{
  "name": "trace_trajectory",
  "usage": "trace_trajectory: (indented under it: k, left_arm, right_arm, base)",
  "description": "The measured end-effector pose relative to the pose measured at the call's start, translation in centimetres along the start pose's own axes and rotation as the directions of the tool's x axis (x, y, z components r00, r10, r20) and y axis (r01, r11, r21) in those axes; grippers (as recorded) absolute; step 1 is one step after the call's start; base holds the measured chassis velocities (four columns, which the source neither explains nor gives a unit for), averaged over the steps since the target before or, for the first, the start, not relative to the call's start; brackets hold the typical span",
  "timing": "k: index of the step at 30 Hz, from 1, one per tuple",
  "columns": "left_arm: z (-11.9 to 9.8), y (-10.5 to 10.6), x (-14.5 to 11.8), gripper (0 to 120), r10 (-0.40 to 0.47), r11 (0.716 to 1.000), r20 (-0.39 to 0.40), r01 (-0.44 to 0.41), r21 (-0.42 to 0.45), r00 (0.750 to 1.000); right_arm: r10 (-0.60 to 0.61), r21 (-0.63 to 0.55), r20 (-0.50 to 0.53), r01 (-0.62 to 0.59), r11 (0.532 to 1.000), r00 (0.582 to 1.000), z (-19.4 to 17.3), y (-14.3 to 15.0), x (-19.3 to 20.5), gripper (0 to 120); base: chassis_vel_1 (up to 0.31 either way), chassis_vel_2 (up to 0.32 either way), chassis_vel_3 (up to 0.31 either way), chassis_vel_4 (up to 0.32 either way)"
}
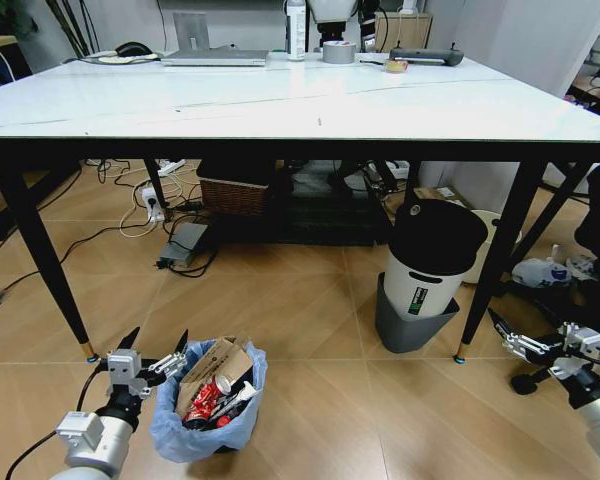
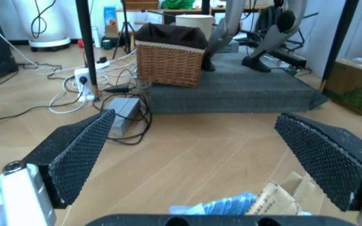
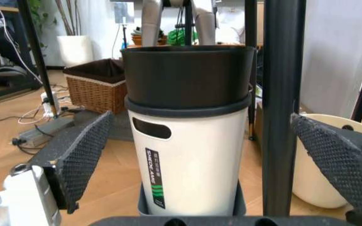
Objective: Pick up the trash bin and place the trash from the table into it.
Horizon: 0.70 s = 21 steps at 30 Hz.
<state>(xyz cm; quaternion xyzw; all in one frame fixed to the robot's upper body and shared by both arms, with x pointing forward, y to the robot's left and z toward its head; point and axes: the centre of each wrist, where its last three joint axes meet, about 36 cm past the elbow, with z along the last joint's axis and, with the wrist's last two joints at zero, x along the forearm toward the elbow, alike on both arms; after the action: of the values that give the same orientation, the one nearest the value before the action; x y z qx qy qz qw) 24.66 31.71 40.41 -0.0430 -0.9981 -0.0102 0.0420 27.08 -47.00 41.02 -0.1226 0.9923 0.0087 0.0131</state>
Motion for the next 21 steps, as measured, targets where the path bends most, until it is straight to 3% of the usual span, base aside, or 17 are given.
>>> trace_trajectory:
  k: [21]
  left_arm:
    - [-0.36, -0.05, -0.1, 100, 0.008, 1.0, 0.018, -0.007, -0.015, 1.0]
  right_arm:
    - [0.0, 0.0, 0.0, 0.0, 1.0, 1.0, 0.0, 0.0, 0.0, 100]
  base:
    - [0.0, 0.0, 0.0, 0.0]
